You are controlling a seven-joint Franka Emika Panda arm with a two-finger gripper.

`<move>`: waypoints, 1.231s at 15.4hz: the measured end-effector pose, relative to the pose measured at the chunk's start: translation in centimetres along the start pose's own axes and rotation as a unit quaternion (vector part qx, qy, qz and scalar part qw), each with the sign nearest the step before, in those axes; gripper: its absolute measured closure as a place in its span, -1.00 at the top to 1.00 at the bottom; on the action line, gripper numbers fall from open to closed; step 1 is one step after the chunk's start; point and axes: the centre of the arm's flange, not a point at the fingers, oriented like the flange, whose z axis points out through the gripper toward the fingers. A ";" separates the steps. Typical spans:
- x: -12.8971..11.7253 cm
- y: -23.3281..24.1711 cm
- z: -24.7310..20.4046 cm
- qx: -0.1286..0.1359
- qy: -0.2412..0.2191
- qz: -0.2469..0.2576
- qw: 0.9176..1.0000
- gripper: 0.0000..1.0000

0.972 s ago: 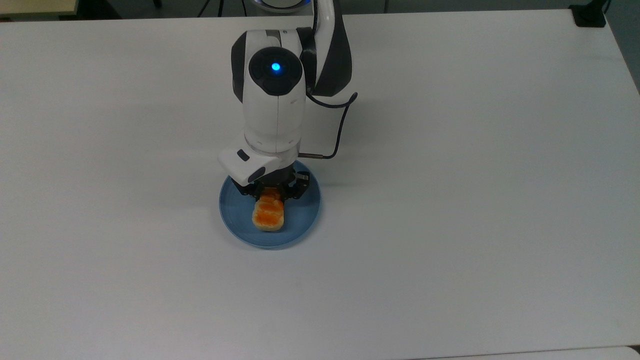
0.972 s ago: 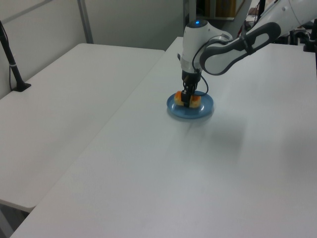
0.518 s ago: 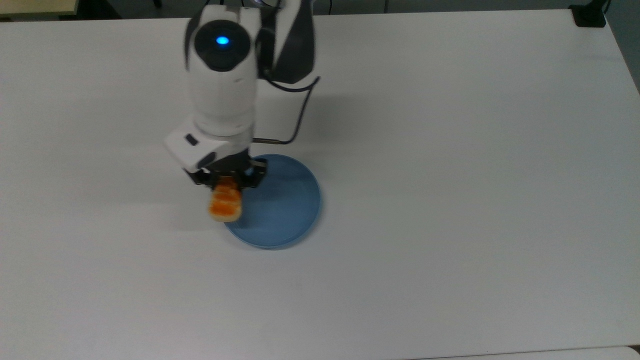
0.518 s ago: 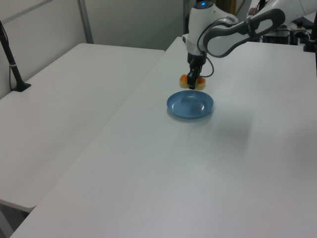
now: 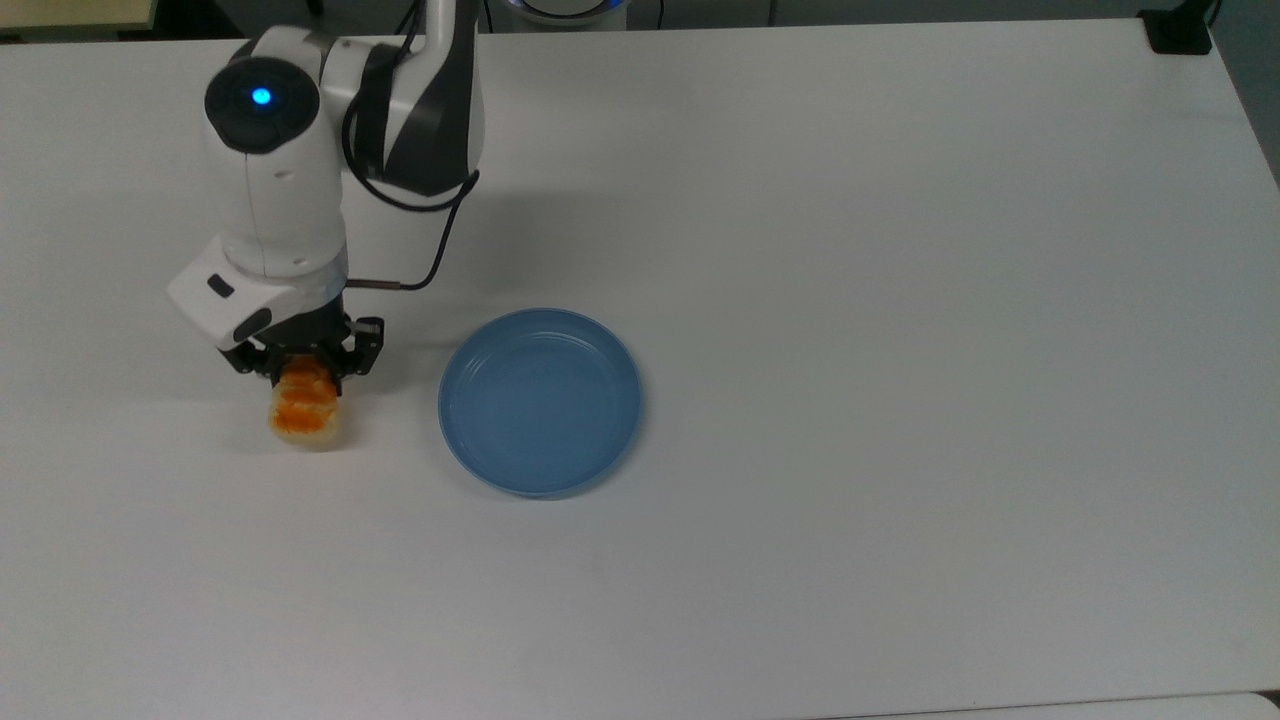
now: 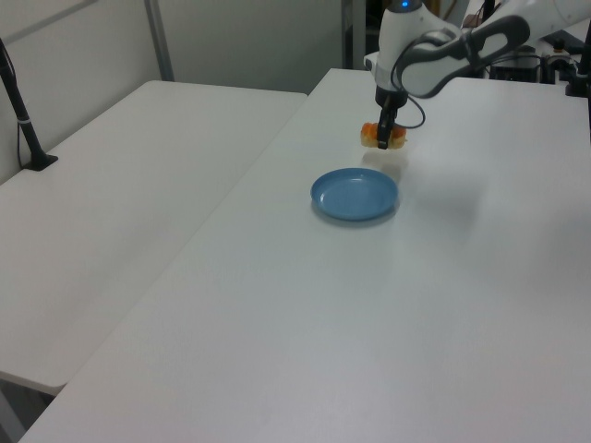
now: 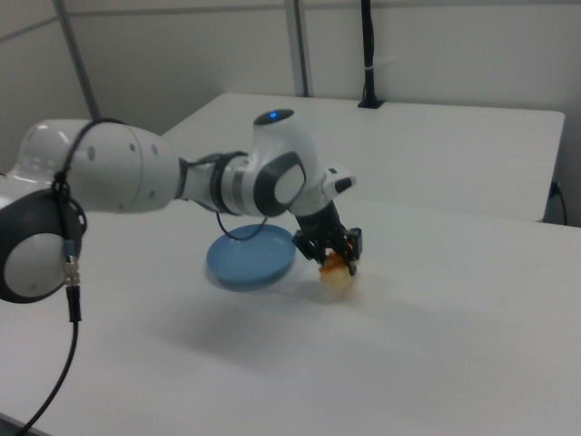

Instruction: Put the bread on the table

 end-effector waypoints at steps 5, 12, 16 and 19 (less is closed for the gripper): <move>-0.2 0.1 4.0 -0.019 0.006 -0.021 1.000 0.43; 1.3 0.2 -1.8 -0.017 0.029 0.011 0.999 1.00; 2.4 -5.6 -8.6 0.015 0.004 0.051 0.999 1.00; 1.9 -10.0 -15.3 0.017 -0.025 0.061 0.998 1.00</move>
